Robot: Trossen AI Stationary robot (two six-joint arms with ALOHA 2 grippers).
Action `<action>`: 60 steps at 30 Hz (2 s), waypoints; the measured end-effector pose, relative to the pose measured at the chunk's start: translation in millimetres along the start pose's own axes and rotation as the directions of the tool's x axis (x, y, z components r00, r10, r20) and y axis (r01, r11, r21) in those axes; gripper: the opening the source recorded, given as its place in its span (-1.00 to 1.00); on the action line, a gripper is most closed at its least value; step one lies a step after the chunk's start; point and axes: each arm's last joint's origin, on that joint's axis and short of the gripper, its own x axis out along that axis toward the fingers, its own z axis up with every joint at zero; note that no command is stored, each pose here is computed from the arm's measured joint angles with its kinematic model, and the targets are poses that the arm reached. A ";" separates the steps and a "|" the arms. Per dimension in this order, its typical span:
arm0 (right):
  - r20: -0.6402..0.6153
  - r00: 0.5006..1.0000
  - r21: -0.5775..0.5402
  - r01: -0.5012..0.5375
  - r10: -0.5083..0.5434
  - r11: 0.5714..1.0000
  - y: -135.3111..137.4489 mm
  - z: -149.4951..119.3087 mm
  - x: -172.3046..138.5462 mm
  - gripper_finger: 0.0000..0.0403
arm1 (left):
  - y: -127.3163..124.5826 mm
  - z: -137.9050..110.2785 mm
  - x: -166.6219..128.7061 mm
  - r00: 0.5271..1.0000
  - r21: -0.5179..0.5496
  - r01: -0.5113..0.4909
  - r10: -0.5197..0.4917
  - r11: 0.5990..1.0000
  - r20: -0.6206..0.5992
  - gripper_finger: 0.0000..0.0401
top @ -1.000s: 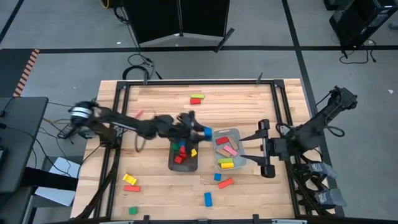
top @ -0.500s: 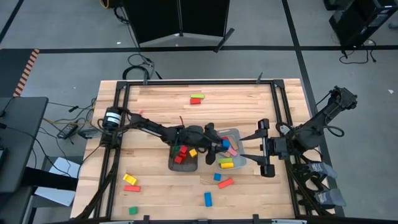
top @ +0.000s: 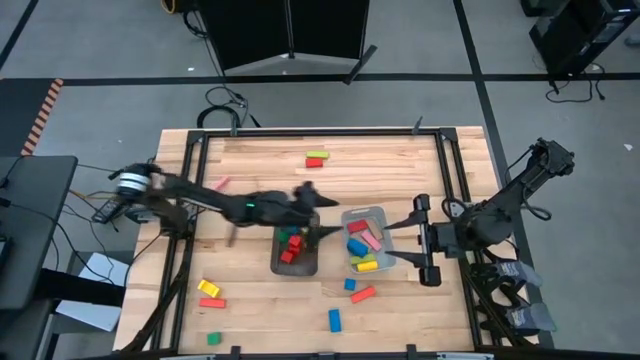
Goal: Sort blocks by size
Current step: Put the right large orange block into the gray bin
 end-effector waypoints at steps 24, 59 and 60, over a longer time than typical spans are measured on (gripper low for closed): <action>-0.580 0.800 0.081 0.243 -0.152 0.967 -87.2 -115.7 101.0 0.22 | -16.9 -14.7 -154.6 0.981 0.003 -0.114 0.112 0.993 0.157 -0.02; -0.806 0.589 0.041 0.160 -0.062 0.986 -299.1 -185.9 201.6 0.26 | -14.1 -19.6 -156.7 0.963 0.082 -0.250 0.239 0.965 0.128 -0.02; -0.809 0.585 0.043 0.162 -0.061 0.986 -299.9 -185.7 200.5 0.26 | -13.1 -19.4 -156.3 0.961 0.078 -0.255 0.244 0.964 0.129 -0.02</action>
